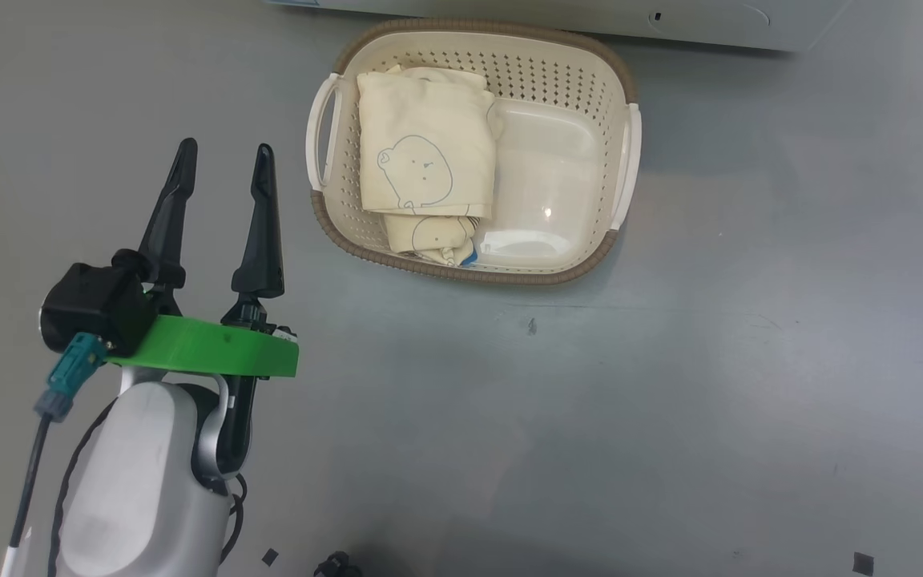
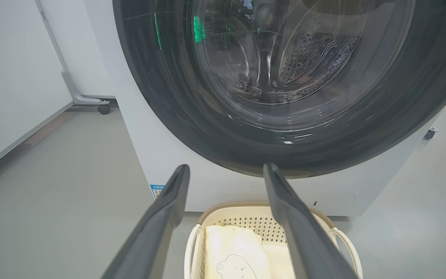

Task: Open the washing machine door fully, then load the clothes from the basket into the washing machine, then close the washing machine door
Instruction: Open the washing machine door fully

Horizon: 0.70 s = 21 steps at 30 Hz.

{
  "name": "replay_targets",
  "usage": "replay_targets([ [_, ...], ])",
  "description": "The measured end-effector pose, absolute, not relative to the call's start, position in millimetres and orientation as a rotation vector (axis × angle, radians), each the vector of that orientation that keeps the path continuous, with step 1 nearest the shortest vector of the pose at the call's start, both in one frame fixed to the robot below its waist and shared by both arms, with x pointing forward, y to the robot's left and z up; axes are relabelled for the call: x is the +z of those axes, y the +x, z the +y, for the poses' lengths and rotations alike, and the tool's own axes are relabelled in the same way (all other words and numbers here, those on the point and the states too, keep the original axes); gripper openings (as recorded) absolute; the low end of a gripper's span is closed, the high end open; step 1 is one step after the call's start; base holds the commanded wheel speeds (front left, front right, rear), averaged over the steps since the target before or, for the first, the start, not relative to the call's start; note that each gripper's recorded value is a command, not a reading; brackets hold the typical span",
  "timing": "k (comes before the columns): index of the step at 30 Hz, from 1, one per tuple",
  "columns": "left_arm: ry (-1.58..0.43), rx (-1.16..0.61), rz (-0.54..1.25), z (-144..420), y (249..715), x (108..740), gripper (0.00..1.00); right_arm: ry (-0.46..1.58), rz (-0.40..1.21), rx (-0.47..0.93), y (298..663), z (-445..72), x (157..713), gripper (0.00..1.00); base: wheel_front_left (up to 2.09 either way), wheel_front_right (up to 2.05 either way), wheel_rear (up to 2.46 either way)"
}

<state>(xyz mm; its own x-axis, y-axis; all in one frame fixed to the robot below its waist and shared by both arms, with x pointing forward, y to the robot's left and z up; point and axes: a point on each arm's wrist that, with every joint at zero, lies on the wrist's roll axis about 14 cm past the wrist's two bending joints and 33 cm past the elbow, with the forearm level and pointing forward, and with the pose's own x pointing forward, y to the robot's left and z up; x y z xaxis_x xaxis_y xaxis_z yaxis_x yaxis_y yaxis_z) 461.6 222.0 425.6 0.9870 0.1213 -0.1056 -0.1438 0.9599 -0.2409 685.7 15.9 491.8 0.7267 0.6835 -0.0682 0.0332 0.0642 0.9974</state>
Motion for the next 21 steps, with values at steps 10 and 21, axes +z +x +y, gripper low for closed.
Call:
replay_targets([
  [10,-0.255,0.135,0.084,219.7,462.9,428.3,1.0,1.382,0.687,0.596,675.3,16.5,491.2,0.0,0.0,0.0,0.0],
  [21,-0.264,0.125,0.072,214.8,464.1,433.7,1.0,1.354,0.727,0.684,655.3,16.3,492.7,0.0,0.0,0.0,0.0],
])
